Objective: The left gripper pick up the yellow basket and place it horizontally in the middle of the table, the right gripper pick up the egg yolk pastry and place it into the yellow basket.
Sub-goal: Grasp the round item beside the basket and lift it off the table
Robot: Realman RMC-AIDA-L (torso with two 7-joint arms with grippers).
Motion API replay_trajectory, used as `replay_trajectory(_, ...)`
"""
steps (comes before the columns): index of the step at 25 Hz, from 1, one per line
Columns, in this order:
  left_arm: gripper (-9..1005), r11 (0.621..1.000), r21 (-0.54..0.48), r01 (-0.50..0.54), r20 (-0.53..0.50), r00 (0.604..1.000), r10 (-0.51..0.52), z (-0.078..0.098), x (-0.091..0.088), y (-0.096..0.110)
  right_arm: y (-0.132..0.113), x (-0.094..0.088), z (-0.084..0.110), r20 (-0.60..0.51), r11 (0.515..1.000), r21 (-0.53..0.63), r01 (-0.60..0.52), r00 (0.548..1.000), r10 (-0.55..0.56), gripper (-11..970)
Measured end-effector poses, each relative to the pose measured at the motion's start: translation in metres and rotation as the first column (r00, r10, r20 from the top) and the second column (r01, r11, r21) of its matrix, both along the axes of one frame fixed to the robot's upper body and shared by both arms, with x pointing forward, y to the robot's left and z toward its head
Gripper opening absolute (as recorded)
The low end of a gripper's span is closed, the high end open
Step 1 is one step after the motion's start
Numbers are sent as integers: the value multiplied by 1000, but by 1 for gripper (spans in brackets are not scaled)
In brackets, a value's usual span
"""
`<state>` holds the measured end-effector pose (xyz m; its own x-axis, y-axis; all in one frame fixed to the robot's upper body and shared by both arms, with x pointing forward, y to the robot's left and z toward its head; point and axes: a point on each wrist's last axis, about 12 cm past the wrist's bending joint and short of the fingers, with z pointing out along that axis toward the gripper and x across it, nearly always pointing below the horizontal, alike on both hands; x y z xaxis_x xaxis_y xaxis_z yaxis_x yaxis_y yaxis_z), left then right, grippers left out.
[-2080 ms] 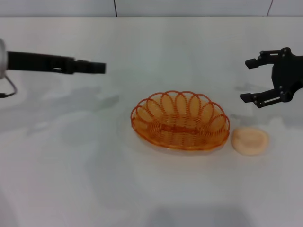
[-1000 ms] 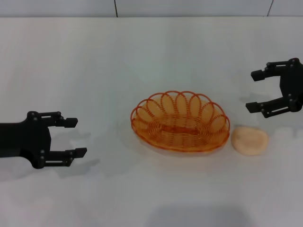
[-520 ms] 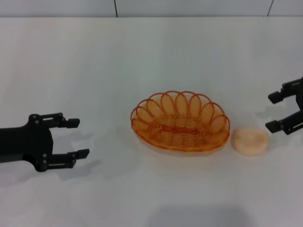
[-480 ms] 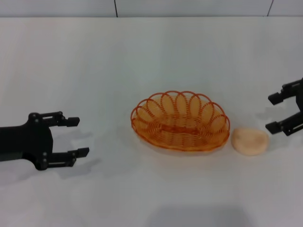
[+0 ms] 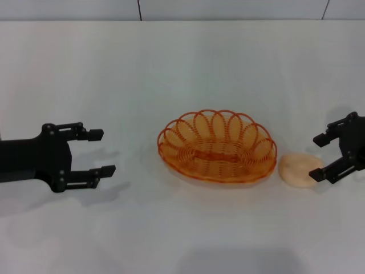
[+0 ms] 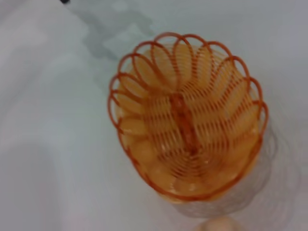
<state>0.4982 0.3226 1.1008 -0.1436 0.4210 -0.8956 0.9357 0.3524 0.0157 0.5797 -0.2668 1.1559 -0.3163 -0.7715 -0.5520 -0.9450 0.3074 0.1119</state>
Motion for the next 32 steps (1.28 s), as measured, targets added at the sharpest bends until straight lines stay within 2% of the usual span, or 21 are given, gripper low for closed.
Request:
replay_trajectory(11,739,999,-12,30,3,1000,-30,0,9,-10,6,6,-15,7,998,-51,25,1000,-25,853)
replay_trajectory(19,739,999,-8,31,1,1000,-31,0,10,-11,9,5,-17,9,998,-57,13,1000,-12,738)
replay_trajectory(32,734,999,-2,34,1,999,-34,0,10,-11,12,4,-16,-3,999,-47,-10,1000,10,259)
